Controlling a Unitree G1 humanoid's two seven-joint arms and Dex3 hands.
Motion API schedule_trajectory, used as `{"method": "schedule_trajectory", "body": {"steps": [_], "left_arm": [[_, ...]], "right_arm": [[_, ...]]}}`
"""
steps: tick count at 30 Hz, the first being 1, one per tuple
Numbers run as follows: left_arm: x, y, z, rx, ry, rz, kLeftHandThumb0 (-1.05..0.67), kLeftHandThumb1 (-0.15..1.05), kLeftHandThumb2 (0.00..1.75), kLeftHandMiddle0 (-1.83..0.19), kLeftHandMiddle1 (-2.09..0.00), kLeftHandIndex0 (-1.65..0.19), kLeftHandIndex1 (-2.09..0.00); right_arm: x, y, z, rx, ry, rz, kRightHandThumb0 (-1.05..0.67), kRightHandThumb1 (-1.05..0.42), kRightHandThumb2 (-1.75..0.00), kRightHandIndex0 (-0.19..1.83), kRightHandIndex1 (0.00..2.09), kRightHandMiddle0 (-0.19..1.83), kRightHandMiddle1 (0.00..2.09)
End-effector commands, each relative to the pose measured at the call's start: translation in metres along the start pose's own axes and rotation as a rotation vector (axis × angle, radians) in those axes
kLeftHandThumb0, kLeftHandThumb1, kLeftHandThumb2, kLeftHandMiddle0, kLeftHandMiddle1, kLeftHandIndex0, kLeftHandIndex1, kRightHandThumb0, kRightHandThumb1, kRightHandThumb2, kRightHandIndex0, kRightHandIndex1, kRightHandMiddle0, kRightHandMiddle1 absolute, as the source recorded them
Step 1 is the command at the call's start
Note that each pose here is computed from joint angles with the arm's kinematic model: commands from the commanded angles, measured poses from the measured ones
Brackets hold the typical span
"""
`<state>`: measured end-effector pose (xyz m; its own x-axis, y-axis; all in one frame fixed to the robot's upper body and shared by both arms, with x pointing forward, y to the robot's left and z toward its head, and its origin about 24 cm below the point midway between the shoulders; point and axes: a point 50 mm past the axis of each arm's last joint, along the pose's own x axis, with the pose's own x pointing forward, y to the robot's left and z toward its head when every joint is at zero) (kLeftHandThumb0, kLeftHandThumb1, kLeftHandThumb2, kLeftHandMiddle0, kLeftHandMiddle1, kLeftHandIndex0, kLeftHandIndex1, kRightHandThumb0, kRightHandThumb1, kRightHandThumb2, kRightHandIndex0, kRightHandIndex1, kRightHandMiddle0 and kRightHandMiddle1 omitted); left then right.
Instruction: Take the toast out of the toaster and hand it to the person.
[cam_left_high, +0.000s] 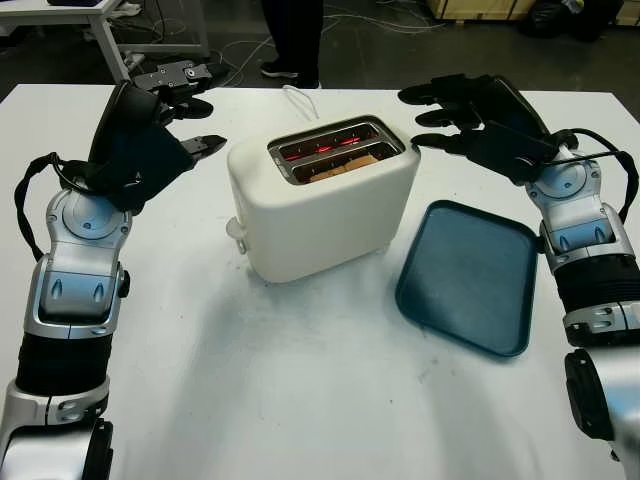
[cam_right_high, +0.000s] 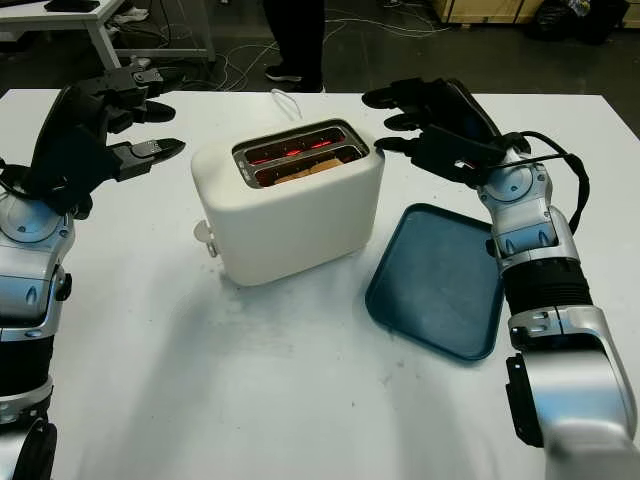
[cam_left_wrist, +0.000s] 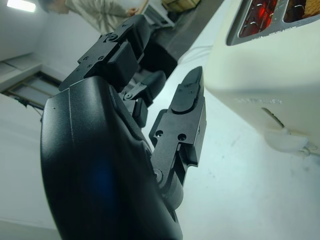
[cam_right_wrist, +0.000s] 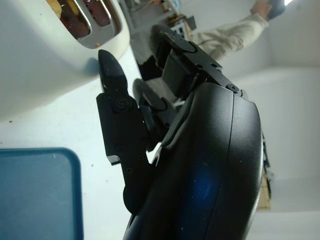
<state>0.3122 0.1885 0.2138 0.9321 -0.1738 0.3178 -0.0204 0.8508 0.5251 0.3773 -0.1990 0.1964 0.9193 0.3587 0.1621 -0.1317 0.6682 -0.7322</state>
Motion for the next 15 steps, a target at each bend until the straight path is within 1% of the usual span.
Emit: {"method": "schedule_trajectory", "body": {"steps": [1,9,15], "left_arm": [[0.0000,0.0023,0.0032,0.006,-0.015,0.005,-0.28,0.92,0.06,-0.33,-0.78,-0.60,-0.05],[-0.0004,0.0015,0.0023,0.005,-0.011,0.005,-0.30,0.92,0.06,-0.33,-0.79,-0.61,-0.06],[-0.0007,0.0001,0.0019,0.012,-0.007,-0.002,-0.29,0.92,0.07,-0.33,-0.79,-0.60,-0.06]], "right_arm": [[-0.0015,0.0037,-0.0012,0.004,-0.014,0.002,-0.23,-0.87,0.00,0.84,0.02,0.72,0.00],[-0.0018,0.0031,-0.0022,0.007,-0.006,-0.001,-0.24,-0.88,0.00,0.83,0.01,0.72,0.00],[-0.0019,0.0017,-0.0022,0.003,-0.001,0.005,-0.28,-0.88,0.00,0.84,0.02,0.71,0.00]]}}
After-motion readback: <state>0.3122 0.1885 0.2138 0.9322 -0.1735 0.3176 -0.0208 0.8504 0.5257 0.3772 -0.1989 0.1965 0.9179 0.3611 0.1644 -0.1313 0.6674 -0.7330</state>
